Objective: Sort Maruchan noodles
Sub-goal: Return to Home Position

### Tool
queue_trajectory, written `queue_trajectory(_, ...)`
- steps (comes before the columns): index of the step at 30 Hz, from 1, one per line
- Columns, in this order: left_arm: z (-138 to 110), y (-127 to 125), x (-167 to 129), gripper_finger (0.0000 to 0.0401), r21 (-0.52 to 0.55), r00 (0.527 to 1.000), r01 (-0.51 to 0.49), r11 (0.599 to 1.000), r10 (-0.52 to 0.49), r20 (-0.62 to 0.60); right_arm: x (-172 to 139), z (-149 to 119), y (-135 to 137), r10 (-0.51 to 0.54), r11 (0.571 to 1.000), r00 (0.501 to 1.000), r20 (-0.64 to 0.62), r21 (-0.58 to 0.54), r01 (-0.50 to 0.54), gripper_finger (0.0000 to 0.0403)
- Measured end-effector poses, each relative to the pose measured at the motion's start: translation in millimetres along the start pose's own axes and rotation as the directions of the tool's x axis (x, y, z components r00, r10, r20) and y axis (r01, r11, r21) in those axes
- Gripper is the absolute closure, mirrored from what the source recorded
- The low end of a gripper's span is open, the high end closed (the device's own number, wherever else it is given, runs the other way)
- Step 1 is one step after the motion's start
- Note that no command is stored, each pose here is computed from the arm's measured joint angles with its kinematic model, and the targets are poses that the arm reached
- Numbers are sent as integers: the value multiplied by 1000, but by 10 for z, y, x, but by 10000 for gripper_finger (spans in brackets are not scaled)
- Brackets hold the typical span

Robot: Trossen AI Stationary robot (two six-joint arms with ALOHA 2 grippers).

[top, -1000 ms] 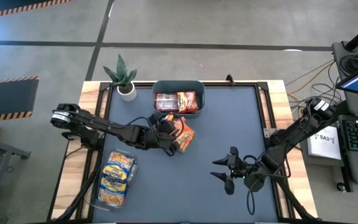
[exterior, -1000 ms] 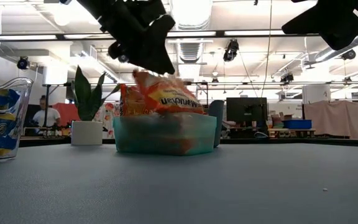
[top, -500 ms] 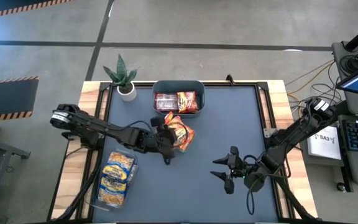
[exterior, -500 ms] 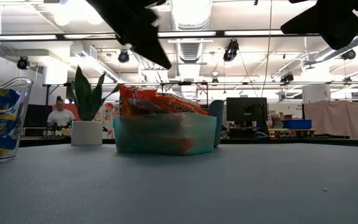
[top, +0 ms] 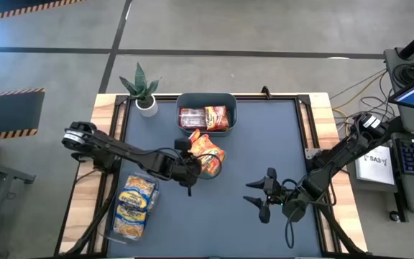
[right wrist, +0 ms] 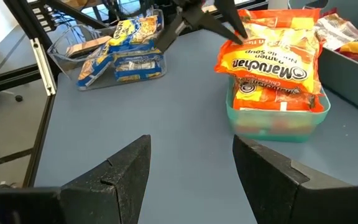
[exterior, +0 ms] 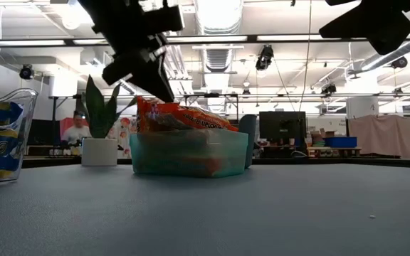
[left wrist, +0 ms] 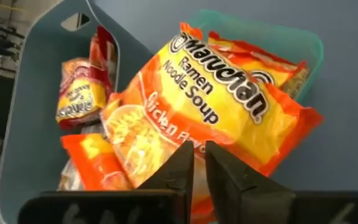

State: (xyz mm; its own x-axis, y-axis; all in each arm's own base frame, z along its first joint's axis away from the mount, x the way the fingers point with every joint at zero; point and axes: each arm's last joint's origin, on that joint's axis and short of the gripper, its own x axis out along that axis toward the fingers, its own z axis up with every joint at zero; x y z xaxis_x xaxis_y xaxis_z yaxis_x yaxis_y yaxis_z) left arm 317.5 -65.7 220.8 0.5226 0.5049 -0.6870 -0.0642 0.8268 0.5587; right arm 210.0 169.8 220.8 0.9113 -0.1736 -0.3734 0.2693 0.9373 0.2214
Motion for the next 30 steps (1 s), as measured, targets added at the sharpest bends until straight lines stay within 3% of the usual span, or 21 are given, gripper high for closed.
queue_trajectory(10, 142, -158, 208, 392, -131, 998, 4, 991, 3, 55, 0, 2, -2, -8, 1000, 1000, 7, -7, 8, 186)
queue_trajectory(19, 356, 26, -11, 392, -120, 998, -33, 992, 39, 46, 1, 3, -3, -8, 1000, 1000, 8, -7, 8, 186)
queue_trajectory(23, 328, 108, 4, 392, -99, 991, -133, 986, 134, -1, 1, 3, -3, -9, 1000, 1000, 8, -12, 9, 186)
queue_trajectory(30, 146, 18, 214, 392, -134, 990, -140, 981, 136, -34, 1, 2, -4, -10, 1000, 1000, 9, -15, 10, 186)
